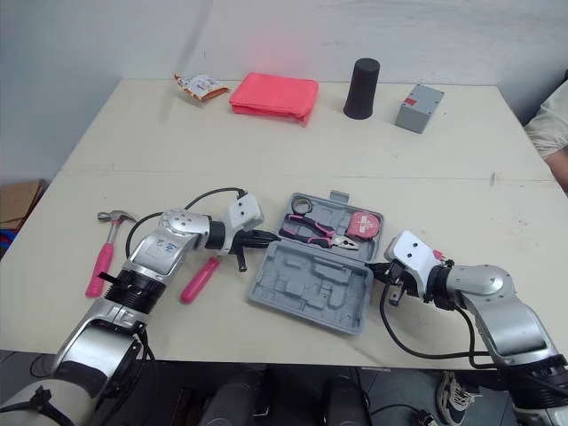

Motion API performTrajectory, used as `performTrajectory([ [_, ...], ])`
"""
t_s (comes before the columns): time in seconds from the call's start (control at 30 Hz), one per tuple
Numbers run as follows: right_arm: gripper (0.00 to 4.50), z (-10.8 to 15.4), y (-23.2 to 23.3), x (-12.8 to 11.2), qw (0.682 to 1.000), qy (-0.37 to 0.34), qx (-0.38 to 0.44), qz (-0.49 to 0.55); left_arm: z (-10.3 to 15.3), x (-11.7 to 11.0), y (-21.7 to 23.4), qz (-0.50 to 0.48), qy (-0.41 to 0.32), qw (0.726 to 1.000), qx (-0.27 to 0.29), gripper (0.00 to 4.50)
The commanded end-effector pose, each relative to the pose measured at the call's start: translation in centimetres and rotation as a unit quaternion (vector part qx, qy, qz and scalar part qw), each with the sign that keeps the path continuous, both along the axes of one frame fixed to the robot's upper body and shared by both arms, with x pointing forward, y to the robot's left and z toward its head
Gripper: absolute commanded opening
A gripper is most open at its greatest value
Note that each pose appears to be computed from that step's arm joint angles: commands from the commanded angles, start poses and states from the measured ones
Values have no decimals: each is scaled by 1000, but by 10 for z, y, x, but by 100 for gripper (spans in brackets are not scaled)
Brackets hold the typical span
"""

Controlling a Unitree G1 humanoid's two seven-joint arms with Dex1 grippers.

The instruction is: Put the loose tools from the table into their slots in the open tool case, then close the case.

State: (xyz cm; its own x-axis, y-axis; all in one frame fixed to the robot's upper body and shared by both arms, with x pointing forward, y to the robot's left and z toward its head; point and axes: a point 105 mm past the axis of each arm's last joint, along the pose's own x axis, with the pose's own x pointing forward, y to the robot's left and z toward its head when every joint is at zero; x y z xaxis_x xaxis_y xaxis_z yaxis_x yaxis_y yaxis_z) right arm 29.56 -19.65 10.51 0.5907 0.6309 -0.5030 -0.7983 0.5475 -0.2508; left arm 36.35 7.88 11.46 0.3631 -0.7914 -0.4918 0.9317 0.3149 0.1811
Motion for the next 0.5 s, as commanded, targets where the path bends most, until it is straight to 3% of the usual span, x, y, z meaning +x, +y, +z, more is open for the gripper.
performTrajectory([
  [0.03,0,7,9,2,999,-18,5,26,0,-19,-15,-45,1,999,5,7],
  [0.27,0,9,7,10,999,-25,-8,36,-14,-36,-9,-20,-24,998,63,7],
  [0.5,0,9,8,12,998,-20,-15,51,-21,-48,-8,6,-18,997,70,7],
])
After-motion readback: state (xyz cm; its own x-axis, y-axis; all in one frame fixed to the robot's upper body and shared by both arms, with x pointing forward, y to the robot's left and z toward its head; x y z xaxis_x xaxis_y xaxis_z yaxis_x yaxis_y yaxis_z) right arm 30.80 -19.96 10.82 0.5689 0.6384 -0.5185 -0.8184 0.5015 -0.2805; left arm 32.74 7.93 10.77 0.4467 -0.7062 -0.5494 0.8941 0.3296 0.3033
